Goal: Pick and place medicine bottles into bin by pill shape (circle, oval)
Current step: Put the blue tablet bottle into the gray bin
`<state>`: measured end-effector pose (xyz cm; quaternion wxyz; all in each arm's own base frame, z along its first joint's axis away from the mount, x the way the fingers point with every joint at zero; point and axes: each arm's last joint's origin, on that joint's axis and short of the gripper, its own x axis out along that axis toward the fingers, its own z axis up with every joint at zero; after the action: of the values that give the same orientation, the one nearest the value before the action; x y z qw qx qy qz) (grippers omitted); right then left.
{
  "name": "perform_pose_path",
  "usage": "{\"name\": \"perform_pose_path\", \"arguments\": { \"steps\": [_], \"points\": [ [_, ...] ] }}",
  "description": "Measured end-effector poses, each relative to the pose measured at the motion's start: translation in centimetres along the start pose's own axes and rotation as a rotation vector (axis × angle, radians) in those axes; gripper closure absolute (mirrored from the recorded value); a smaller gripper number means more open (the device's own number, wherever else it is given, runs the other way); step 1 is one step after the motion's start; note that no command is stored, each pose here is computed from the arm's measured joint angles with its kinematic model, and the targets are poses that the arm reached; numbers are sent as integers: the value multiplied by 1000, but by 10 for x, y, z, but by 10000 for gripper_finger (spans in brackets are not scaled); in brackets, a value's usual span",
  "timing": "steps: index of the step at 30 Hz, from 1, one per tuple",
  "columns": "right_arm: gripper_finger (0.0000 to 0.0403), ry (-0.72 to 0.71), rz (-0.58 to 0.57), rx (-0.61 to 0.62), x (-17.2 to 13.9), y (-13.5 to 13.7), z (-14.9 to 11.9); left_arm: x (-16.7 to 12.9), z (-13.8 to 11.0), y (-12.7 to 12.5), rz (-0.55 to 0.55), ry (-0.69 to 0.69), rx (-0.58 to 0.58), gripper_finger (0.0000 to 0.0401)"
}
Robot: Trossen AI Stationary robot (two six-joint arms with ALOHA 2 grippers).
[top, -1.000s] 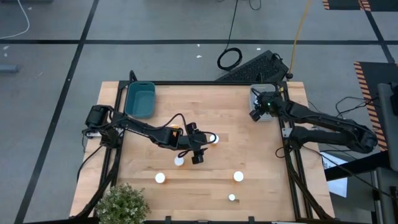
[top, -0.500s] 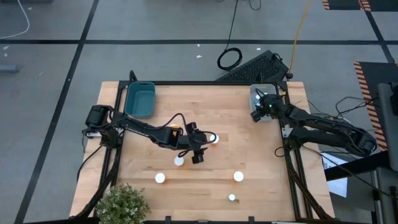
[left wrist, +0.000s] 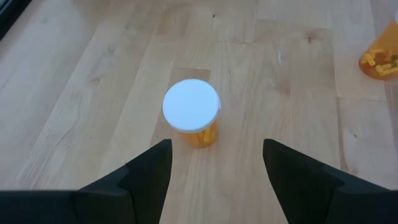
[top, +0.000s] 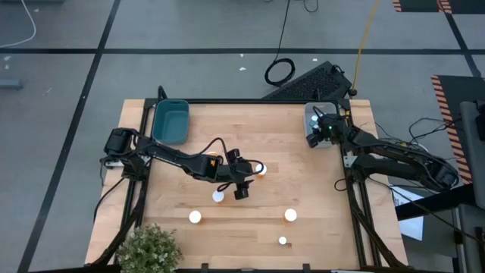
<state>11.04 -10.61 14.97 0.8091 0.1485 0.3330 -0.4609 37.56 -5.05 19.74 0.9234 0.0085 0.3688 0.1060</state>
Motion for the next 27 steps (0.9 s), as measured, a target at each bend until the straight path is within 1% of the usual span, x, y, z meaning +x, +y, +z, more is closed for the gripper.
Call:
{"name": "perform_pose_path", "arguments": {
  "steps": [9,12,19,22,27],
  "points": [
    [230,0,-7,7,0,-2,0,0,0,1,2,0,-2,148],
    [222,-8,-7,9,-1,-2,1,1,0,2,5,0,-5,148],
    [210,-84,10,34,-10,-3,6,1,1,3,5,0,-6,148],
    [206,-107,41,50,-15,-3,7,1,1,3,5,0,-6,148],
    [203,-128,142,54,-26,-2,11,1,0,3,6,1,-3,148]
  ]
}}
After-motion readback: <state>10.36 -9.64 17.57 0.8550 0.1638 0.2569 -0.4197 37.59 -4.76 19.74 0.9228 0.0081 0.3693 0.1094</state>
